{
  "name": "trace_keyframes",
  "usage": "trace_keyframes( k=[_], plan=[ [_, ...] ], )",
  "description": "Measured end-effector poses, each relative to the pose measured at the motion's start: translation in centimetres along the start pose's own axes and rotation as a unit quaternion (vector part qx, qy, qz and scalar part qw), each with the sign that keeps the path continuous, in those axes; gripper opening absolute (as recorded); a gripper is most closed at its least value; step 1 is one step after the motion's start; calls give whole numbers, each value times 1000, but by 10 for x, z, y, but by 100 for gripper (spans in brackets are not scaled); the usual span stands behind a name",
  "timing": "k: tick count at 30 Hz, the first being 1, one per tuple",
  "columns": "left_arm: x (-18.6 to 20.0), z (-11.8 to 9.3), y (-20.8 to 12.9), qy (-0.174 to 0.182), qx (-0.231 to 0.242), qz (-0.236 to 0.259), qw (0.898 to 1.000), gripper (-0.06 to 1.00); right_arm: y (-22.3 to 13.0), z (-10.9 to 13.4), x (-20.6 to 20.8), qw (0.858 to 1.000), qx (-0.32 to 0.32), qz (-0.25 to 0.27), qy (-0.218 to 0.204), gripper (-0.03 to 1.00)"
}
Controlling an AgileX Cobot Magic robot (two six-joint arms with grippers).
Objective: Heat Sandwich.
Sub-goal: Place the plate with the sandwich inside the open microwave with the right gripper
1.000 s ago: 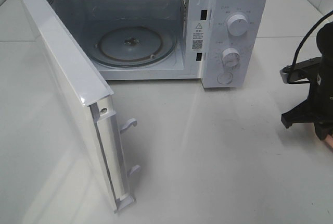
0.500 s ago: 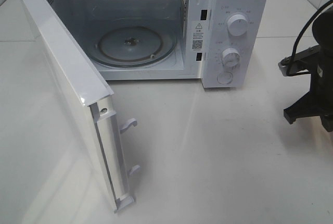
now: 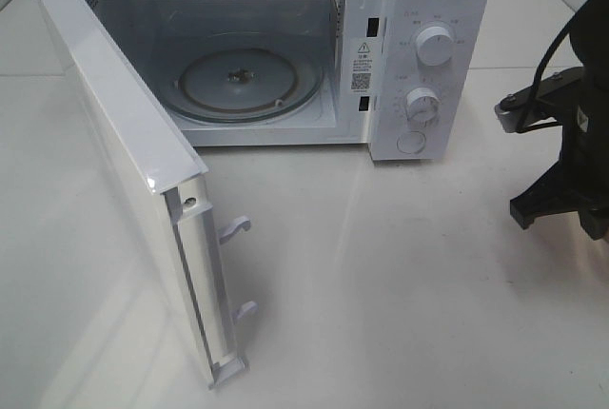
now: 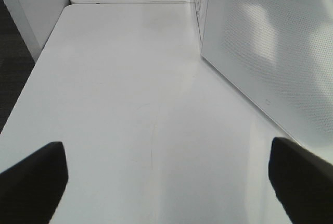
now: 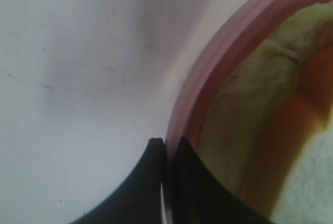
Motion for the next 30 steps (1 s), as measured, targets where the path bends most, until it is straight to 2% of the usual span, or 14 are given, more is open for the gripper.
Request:
trace_keyframes(
  k=[20,30],
  plan=[
    [0,0,0,0,0,0,1000,99,-33,50,28,994,100,-34,14,3],
    [0,0,0,0,0,0,1000,99,-43,84,45,982,179,-63,12,3]
  ],
)
Point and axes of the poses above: a point on each arm's last joint axis where the gripper is mounted, x pointing back along that axis away from the gripper, z along the wrist's bending axis when the last joint is at zero, y = z × x, the point moved 1 cm from there along -x, pointing out along that axis toward the gripper, and after that the axes turned 4 degrees about x, right-handed, at the moved point
